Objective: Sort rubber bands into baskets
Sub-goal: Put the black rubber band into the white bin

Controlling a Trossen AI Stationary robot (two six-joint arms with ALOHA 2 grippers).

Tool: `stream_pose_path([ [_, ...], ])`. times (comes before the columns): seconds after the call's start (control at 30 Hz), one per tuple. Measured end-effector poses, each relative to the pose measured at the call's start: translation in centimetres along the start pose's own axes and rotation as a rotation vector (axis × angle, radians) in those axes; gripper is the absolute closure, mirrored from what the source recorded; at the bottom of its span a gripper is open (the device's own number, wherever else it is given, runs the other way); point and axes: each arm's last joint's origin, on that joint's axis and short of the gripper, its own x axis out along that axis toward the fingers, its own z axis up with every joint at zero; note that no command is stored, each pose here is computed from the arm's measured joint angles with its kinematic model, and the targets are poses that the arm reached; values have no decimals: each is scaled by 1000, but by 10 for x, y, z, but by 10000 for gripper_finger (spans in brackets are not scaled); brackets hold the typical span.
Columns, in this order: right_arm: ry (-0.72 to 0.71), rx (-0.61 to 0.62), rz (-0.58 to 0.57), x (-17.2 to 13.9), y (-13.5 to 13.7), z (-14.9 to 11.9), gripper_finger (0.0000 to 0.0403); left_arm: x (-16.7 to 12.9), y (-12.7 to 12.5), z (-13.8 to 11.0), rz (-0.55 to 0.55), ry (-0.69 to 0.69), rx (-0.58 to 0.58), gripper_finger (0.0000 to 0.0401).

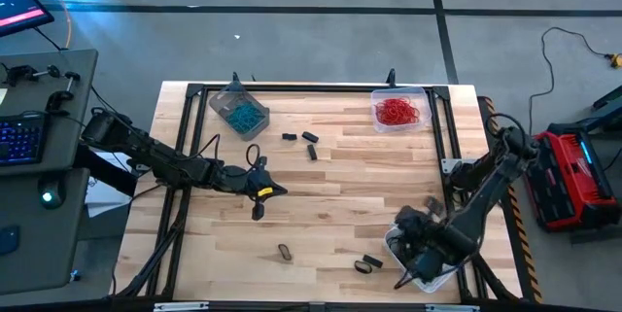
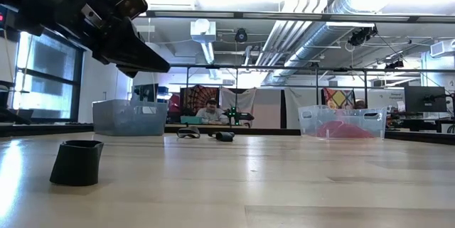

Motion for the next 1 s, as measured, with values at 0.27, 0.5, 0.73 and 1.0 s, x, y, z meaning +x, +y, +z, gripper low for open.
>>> stream_pose_path([
  [0.27, -248, -39, -64, 45, -7, 40, 389, 0, 1, 0, 25, -5, 1, 401],
  [0.5, -377, 16, 128, 104, -10, 98, 401, 0, 1, 0, 25, -4, 2, 401],
  [0.73, -594, 23, 218, 133, -32, 142, 376, 0, 1, 0, 23, -2, 2, 401],
  [1.0, -656, 65, 155, 163, -46, 175, 263, 0, 1, -1, 24, 4, 3, 401],
])
